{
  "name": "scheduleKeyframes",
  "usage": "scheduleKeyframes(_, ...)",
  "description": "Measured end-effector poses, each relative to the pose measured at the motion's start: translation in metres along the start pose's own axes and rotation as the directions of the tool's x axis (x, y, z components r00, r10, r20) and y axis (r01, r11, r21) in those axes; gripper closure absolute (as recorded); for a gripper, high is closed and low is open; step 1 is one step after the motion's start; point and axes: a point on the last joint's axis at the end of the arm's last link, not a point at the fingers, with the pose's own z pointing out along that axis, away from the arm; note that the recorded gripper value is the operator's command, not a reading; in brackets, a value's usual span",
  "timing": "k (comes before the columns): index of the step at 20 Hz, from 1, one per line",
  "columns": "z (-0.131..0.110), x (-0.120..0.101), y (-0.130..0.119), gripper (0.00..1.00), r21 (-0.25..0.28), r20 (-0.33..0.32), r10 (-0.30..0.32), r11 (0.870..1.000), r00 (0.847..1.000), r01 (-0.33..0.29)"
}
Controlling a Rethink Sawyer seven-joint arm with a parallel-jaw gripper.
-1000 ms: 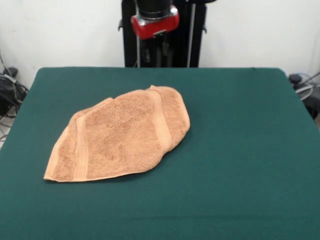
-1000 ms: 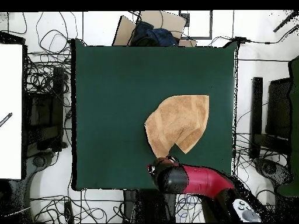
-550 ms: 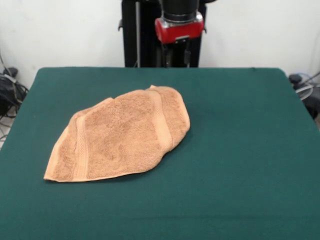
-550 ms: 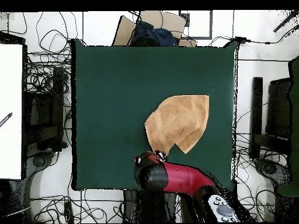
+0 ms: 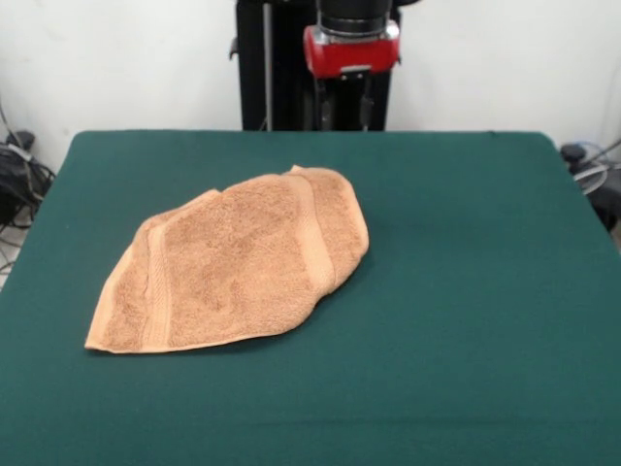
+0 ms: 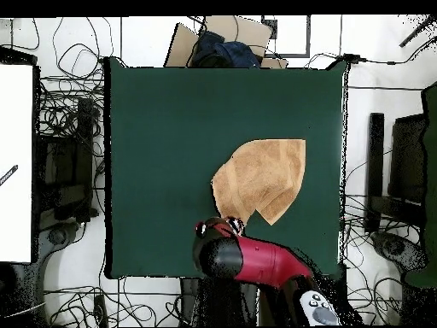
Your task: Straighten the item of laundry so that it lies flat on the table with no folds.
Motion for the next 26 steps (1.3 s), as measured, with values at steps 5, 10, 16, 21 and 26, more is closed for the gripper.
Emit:
scheduleKeyframes(5, 0.005, -0.008, -0.006, 0.0, 0.003, 0.007, 0.003, 1.0, 1.0, -0.003)
scheduleKeyframes(10, 0.023, -0.02, -0.013, 0.0, -0.003, 0.006, 0.007, 1.0, 1.0, -0.007)
scheduleKeyframes(16, 0.049, -0.027, -0.018, 0.0, -0.019, -0.008, 0.013, 1.0, 1.0, -0.013)
scheduleKeyframes(21, 0.062, -0.03, -0.02, 0.0, -0.029, -0.022, 0.015, 0.999, 1.0, -0.016)
scheduleKeyframes(26, 0.072, -0.032, -0.02, 0.0, -0.043, -0.046, 0.014, 0.999, 0.999, -0.016)
